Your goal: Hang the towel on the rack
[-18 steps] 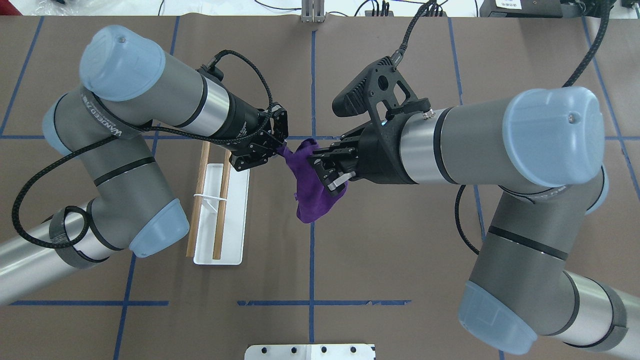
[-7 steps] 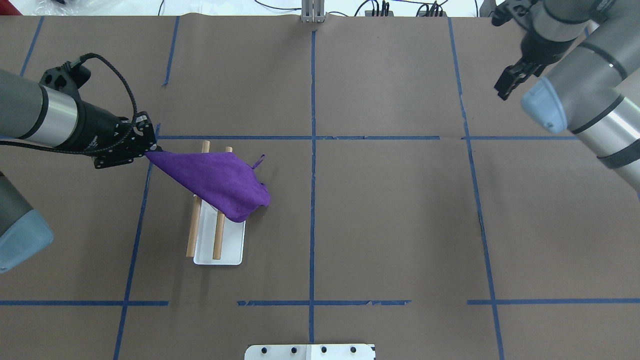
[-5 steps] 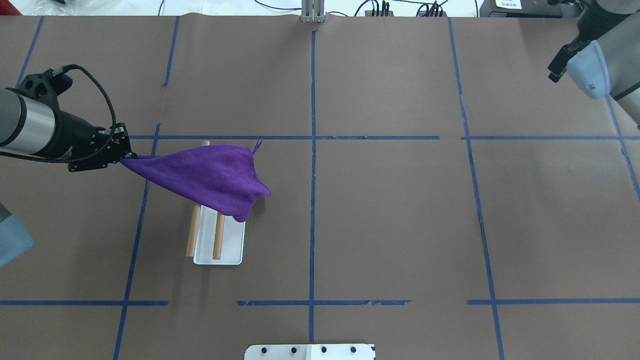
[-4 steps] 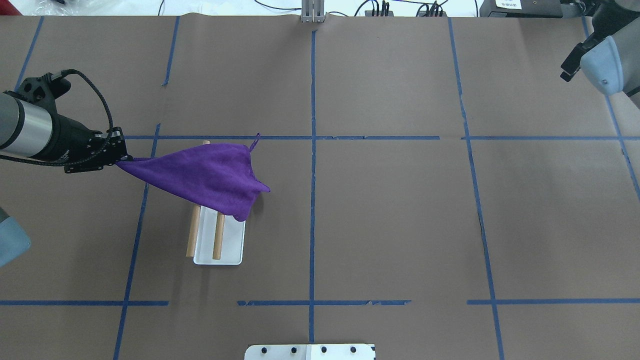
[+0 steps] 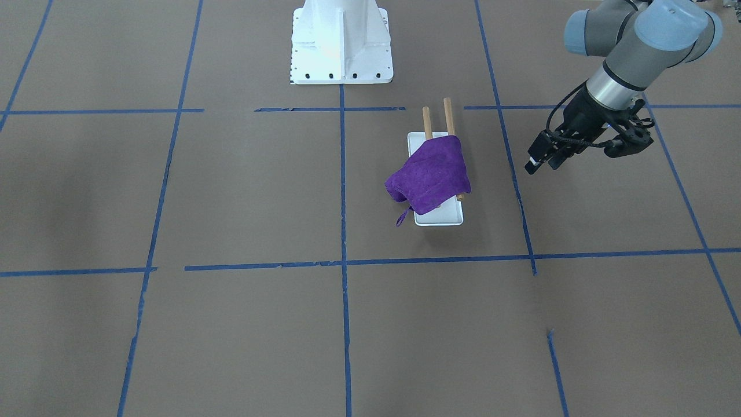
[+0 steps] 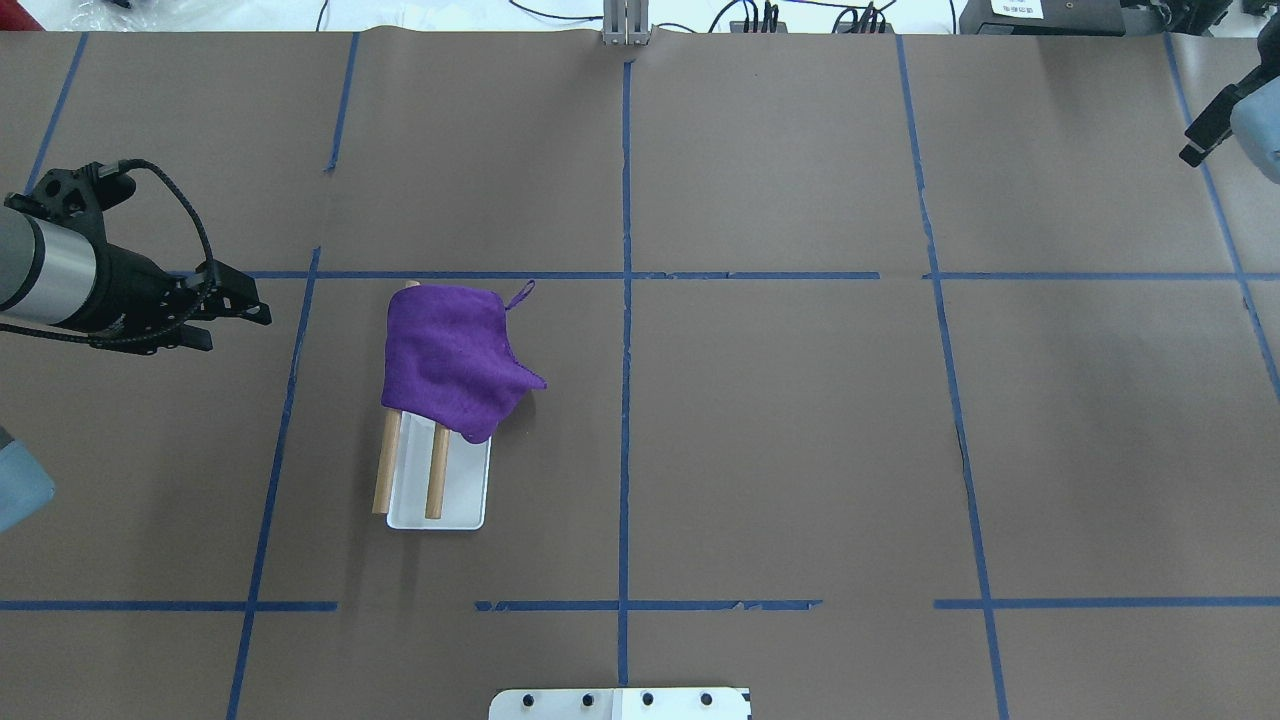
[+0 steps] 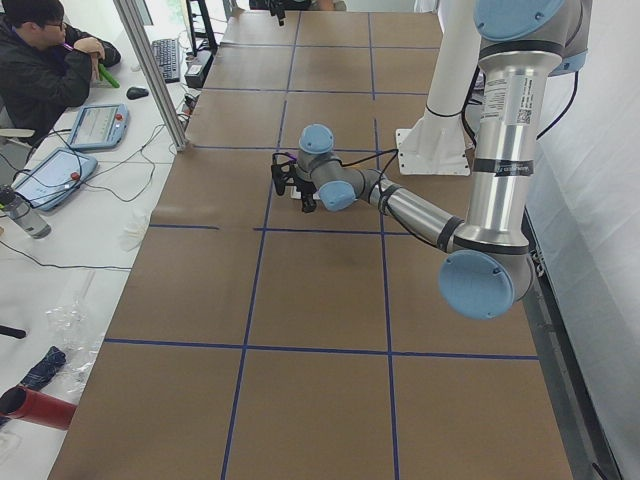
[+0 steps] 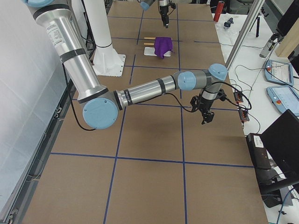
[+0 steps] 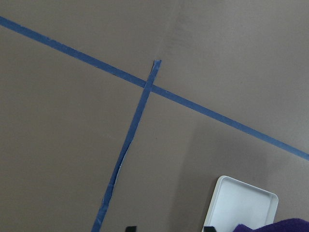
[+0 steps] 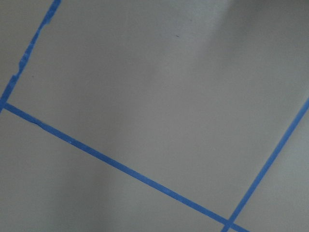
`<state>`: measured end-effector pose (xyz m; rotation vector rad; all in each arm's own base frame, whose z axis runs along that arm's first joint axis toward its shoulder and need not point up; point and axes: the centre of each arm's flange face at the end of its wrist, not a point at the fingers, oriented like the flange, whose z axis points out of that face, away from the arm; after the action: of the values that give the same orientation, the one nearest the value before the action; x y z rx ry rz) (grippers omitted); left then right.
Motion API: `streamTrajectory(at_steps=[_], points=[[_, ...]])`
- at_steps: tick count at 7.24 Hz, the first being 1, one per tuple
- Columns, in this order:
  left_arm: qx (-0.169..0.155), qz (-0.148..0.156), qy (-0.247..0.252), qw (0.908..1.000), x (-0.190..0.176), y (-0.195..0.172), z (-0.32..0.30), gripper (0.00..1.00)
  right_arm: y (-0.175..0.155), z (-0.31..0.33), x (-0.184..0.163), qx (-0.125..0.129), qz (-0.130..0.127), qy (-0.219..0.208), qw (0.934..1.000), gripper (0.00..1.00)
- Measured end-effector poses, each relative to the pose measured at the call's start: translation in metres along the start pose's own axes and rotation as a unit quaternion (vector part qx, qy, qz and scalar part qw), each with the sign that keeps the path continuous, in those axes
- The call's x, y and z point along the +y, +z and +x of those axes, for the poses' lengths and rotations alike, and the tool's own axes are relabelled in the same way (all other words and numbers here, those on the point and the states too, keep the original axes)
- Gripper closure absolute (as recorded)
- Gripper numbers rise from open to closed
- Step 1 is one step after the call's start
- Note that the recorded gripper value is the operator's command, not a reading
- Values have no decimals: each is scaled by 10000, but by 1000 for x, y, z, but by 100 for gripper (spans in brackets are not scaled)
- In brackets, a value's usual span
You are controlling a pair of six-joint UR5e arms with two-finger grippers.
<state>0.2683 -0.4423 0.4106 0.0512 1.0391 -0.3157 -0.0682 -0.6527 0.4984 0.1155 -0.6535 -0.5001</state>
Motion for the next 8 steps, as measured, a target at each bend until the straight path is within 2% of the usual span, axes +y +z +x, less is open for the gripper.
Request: streamTrajectory(at_steps=[1,2,3,5,6,7,8], points=[[-125,24,551,9984,-3,-4,-23,0,2,24,24,-46,-14,261,9996,0],[-303,114,1218,9920,-16,-16,-55,0,8,51,56,-72,-61,568,9983,0],[-508,172,1815,9819,-30,-31,-90,0,15,77,91,-102,-110,892,9959,0],[-877,121,2648,9602,-53,-66,-157,0,34,114,162,-400,-106,1454,9885,0],[-1052,117,2865,9522,-62,-84,-187,0,46,122,191,-524,-49,1601,9857,0],[-1208,99,2894,9495,-68,-102,-215,0,59,126,214,-580,-13,1683,9840,0],[-1166,-84,2704,9556,-67,-111,-240,0,67,125,231,-589,10,1775,9824,0]])
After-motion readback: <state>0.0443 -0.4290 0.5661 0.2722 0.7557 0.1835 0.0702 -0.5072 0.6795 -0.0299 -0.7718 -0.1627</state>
